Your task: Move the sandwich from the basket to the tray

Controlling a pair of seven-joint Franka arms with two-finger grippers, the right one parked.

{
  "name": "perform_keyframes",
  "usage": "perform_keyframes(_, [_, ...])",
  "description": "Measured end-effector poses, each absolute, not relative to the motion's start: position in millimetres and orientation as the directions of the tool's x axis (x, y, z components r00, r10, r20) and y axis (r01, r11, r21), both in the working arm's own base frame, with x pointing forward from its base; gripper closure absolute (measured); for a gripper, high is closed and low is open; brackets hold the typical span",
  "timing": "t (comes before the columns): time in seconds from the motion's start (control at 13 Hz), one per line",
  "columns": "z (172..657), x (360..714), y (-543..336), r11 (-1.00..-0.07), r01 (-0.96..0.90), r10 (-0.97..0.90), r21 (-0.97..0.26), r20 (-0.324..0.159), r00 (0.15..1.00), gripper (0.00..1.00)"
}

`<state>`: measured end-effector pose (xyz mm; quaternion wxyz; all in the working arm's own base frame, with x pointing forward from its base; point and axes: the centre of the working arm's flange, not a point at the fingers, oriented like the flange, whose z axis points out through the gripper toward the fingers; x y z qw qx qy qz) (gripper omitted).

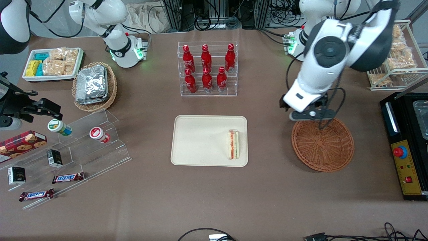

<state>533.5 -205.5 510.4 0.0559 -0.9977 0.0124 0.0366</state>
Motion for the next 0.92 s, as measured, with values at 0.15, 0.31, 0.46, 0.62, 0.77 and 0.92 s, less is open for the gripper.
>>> perform_keyframes(0.15, [535, 549, -165, -0.995, 0.004, 0.011, -0.095, -0.071, 0.997, 0.00])
perform_keyframes(0.31, [556, 560, -131, -0.996, 0.016, 0.021, -0.087, -0.058, 0.998, 0.00])
perform_keyframes(0.46, [568, 565, -102, -0.996, 0.025, 0.031, -0.087, -0.058, 0.998, 0.00])
perform_keyframes(0.62, [573, 571, -70, -0.997, 0.026, 0.031, -0.079, -0.055, 0.998, 0.00])
perform_keyframes(0.77, [573, 575, -44, -0.999, 0.001, 0.005, -0.052, -0.064, 0.998, 0.00])
perform_keyframes(0.92, [570, 577, -30, -0.999, 0.011, 0.014, -0.049, -0.070, 0.997, 0.00])
